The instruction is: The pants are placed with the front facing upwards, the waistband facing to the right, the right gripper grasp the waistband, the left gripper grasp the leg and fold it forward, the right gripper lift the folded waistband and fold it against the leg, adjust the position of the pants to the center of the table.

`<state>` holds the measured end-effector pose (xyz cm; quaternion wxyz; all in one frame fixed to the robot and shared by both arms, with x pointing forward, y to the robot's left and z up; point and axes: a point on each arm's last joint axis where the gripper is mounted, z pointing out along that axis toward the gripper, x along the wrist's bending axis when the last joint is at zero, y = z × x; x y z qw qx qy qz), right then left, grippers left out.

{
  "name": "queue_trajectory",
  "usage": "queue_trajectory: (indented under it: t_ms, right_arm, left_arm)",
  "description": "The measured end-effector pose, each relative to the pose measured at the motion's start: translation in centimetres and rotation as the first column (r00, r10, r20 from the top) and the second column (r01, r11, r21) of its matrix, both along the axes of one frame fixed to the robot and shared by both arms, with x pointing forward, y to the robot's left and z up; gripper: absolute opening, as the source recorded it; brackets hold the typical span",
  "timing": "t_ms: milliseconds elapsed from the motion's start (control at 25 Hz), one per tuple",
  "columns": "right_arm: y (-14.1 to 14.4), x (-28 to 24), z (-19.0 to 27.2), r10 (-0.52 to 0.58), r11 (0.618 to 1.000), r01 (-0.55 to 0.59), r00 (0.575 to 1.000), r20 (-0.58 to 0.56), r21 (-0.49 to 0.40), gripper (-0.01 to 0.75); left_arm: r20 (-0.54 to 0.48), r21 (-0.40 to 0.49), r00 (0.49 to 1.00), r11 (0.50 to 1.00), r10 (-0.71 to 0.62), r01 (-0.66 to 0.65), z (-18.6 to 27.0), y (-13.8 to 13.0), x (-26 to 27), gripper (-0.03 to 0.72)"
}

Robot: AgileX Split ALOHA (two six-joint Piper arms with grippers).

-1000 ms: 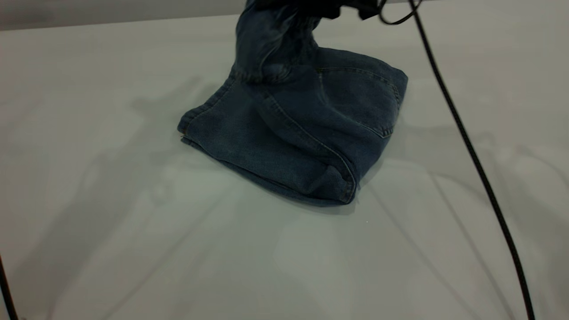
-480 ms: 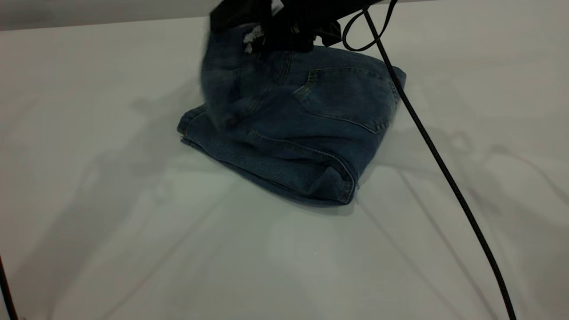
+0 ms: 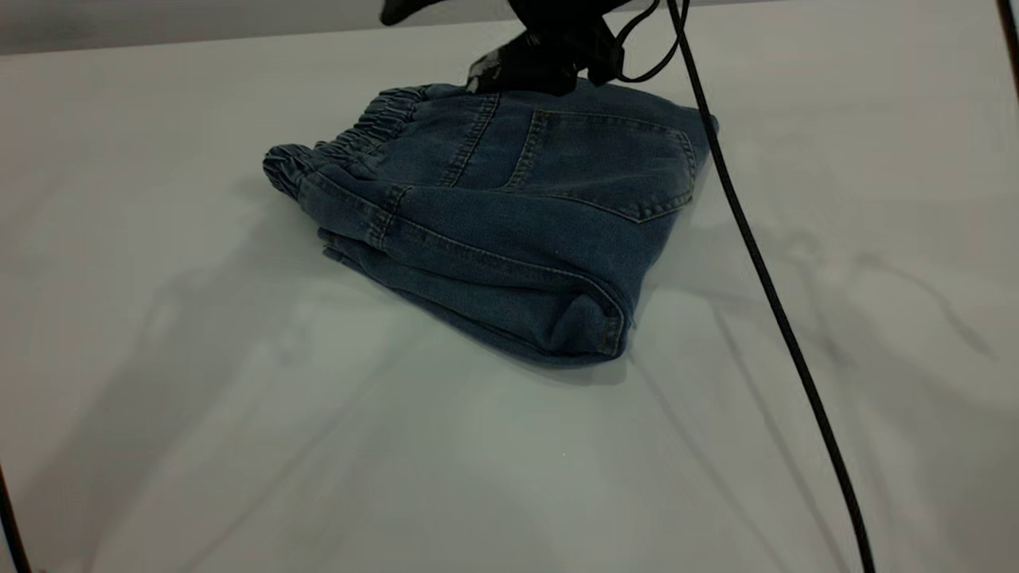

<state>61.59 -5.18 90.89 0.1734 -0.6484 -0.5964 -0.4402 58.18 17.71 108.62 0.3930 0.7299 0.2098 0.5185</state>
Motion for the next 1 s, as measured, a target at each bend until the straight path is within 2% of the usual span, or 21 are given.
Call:
queue_trajectory:
  t_ms: [160, 320, 520, 640, 760, 1000]
  right_arm:
    - [0.9, 0.3, -0.1, -0.018, 0.999, 0.015, 0.997, -0.071, -0.039, 0.499]
    - [1.5, 0.8, -0.5, 0.051, 0.993, -0.065, 0.989, -0.140, -0.102, 0.491]
    - [1.5, 1.5, -1.5, 0.076, 0.957, -0.144, 0.963, -0.258, -0.253, 0.491]
    - [1.2, 2.3, -2.0, 0.016, 0.930, -0.120, 0.957, -0.289, -0.347, 0.491]
    - [0.9, 3.3, -2.8, -0.086, 0.913, -0.040, 0.954, -0.287, -0.407, 0.491]
    - [1.0, 3.9, -5.8, -0.264, 0.891, 0.049, 0.865, -0.427, -0.451, 0.485]
  left_arm:
    - [0.000, 0.000, 1.000, 1.000, 0.000, 0.000, 0.0, 0.0, 0.0, 0.272]
    - [0.016, -0.006, 1.000, 1.000, 0.000, 0.000, 0.7, 0.1, -0.4, 0.272]
    - [0.044, -0.015, 0.999, 1.000, 0.001, -0.001, 2.0, 0.4, -1.1, 0.272]
    - [0.060, -0.024, 0.998, 1.000, 0.002, -0.001, 2.6, 0.5, -1.4, 0.272]
    - [0.078, -0.031, 0.997, 1.000, 0.003, 0.000, 3.3, 0.7, -1.8, 0.272]
    - [0.106, -0.042, 0.994, 0.999, 0.004, 0.000, 4.4, 0.9, -2.6, 0.272]
